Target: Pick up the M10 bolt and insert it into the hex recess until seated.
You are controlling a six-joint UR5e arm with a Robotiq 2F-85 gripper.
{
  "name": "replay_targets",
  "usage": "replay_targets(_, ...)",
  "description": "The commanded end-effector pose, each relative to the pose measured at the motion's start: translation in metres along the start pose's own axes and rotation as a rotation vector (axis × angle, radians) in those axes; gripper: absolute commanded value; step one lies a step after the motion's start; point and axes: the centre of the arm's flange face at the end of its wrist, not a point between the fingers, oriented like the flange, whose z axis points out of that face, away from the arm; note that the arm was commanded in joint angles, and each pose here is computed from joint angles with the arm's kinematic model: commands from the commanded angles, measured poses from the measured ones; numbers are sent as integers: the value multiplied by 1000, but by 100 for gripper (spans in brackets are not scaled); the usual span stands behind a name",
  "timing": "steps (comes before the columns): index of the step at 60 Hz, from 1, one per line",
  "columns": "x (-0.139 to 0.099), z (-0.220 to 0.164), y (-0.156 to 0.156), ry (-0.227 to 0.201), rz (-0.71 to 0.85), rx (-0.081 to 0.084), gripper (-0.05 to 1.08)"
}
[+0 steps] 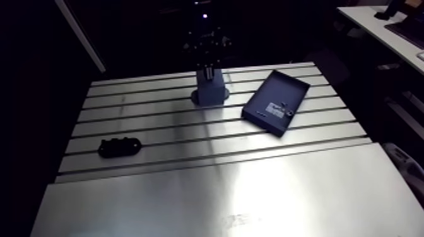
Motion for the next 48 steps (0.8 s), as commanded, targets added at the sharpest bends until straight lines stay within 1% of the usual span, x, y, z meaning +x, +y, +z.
replay_targets(1, 0, 0, 0, 0, 0, 0, 108)
replay_targets(36, 0, 1, -1, -2, -1, -1, 107)
replay_targets(48, 5, 5, -1, 22, -2, -6, 107)
